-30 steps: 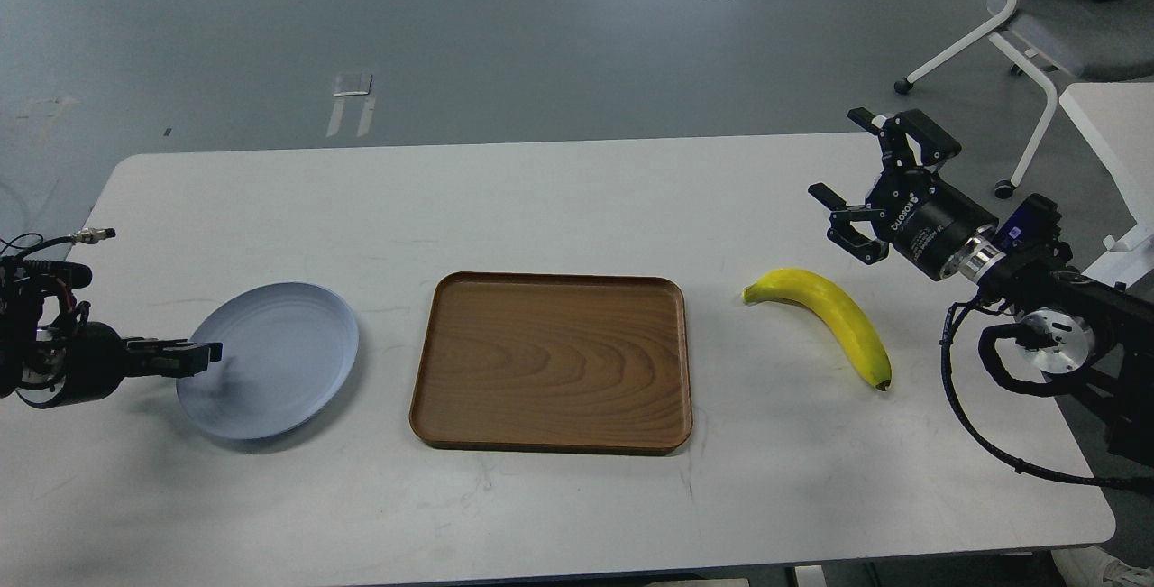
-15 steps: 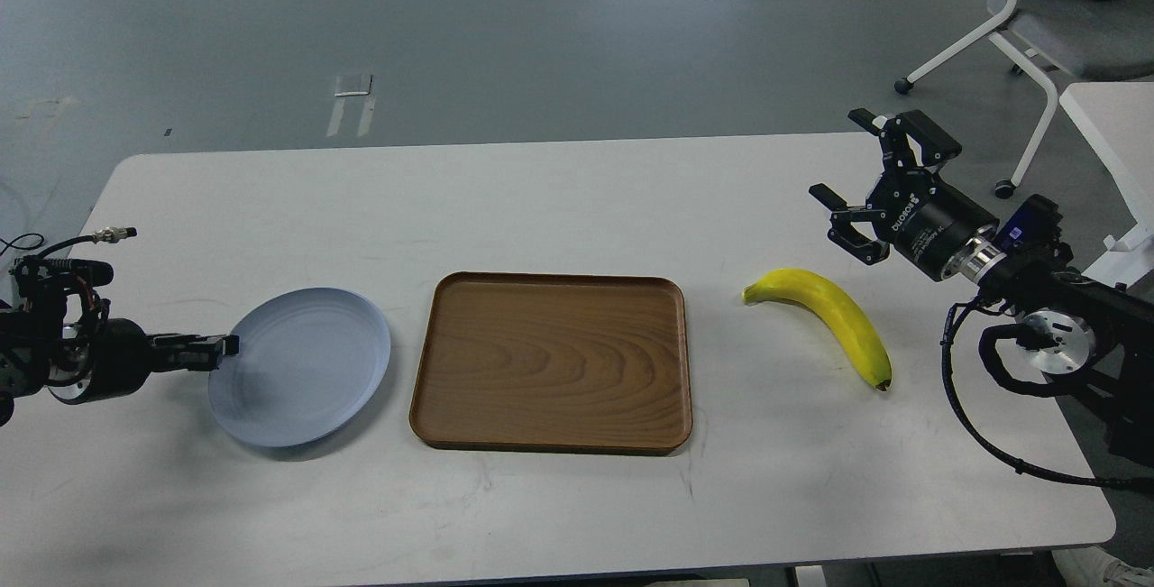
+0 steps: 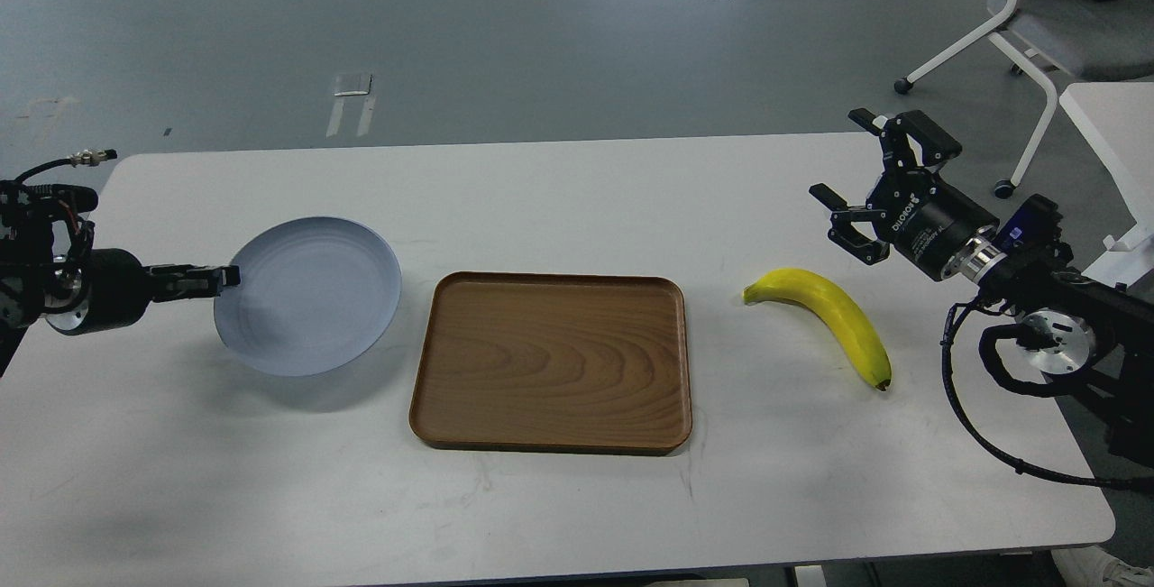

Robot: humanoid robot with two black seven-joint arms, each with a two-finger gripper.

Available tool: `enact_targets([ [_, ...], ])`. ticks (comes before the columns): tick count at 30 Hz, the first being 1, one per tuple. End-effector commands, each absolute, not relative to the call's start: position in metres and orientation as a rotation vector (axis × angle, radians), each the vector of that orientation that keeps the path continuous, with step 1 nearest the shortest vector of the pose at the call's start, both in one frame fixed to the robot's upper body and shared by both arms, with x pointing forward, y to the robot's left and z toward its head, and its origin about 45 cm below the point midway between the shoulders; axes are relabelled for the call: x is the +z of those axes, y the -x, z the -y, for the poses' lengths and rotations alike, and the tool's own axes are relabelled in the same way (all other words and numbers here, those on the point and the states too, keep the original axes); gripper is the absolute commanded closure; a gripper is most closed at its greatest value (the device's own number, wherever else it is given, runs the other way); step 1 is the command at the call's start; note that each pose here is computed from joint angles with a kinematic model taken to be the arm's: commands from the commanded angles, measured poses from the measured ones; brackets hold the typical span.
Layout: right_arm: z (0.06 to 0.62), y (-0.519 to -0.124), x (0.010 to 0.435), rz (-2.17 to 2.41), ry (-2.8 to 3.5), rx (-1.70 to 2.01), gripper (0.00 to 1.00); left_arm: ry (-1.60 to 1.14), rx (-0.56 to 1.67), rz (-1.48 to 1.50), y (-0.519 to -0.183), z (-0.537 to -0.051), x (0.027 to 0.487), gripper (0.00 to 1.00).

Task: Place banana on plate with both arms
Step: 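Lift the plate with the left gripper and lower it onto the wooden tray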

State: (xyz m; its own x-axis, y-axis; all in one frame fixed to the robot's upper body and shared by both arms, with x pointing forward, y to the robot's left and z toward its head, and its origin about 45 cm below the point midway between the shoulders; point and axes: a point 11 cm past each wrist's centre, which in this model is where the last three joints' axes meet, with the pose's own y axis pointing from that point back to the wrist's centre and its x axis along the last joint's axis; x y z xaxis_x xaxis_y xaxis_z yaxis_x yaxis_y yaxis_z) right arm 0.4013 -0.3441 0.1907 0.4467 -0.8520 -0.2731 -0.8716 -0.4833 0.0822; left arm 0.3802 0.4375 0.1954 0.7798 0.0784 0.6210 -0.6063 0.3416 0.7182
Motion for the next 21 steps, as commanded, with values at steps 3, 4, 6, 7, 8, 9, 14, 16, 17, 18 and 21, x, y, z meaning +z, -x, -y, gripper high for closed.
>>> enact_targets([
  [3, 0.344, -0.402, 0.191, -1.559, 2.610, 0.428, 0.00, -1.069, 0.438, 0.582, -0.396, -0.405, 0.216, 1.00],
  [4, 0.344, -0.401, 0.191, -1.560, 2.610, 0.430, 0.00, -1.028, 0.405, 0.609, -0.399, -0.383, 0.219, 1.00],
  [6, 0.345, -0.401, 0.190, -1.562, 2.610, 0.429, 0.00, -0.960, 0.348, 0.651, -0.405, -0.346, 0.223, 1.00],
  [7, 0.345, -0.401, 0.190, -1.563, 2.610, 0.431, 0.00, -0.922, 0.320, 0.681, -0.409, -0.325, 0.228, 1.00],
  [8, 0.345, -0.401, 0.190, -1.563, 2.610, 0.431, 0.00, -0.907, 0.309, 0.692, -0.411, -0.317, 0.231, 1.00],
  [9, 0.345, -0.401, 0.190, -1.563, 2.610, 0.431, 0.00, -0.897, 0.303, 0.699, -0.412, -0.311, 0.232, 1.00],
  [14, 0.347, -0.401, 0.191, -1.568, 2.607, 0.426, 0.00, -0.854, 0.180, 0.716, -0.417, -0.253, 0.222, 1.00],
  [16, 0.352, -0.401, 0.192, -1.581, 2.604, 0.421, 0.00, -0.860, 0.143, 0.715, -0.419, -0.237, 0.212, 1.00],
  [17, 0.353, -0.400, 0.192, -1.583, 2.604, 0.420, 0.00, -0.869, 0.132, 0.710, -0.418, -0.235, 0.208, 1.00],
  [18, 0.354, -0.401, 0.193, -1.589, 2.603, 0.418, 0.00, -0.881, 0.115, 0.704, -0.418, -0.230, 0.200, 1.00],
  [21, 0.361, -0.400, 0.194, -1.610, 2.600, 0.410, 0.00, -0.891, 0.073, 0.705, -0.419, -0.212, 0.189, 1.00],
])
